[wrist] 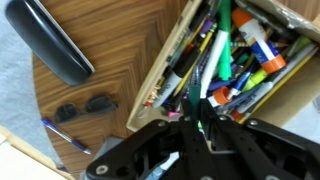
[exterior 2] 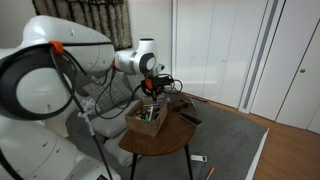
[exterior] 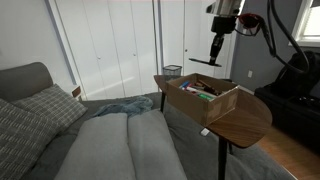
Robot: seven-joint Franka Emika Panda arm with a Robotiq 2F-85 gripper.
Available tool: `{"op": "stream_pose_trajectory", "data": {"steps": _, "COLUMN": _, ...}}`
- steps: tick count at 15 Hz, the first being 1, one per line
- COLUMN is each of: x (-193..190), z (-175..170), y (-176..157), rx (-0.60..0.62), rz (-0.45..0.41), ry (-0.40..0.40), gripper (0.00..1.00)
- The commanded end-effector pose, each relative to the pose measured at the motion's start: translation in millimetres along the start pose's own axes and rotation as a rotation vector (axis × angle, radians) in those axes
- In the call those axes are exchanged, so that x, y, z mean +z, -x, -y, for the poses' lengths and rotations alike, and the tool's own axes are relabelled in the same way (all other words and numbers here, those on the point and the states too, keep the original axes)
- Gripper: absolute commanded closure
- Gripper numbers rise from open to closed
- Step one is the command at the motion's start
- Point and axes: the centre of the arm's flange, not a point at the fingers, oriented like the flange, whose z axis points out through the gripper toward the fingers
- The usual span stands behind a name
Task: Pick up the black pen from the table and put it in the cardboard box
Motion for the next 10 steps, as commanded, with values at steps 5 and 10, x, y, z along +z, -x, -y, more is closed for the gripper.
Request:
{"op": "stream_pose_trajectory", "data": {"steps": 5, "x": 15, "z": -6, "y": 2, "rx": -0.173, "rz": -0.076, "ry": -0.134, "gripper": 0.42}}
{"op": "stream_pose_trajectory", "data": {"steps": 10, "x": 16, "z": -47, "y": 34, "rx": -0.037, "rz": -0.086, "ry": -0.137, "gripper": 0.32}}
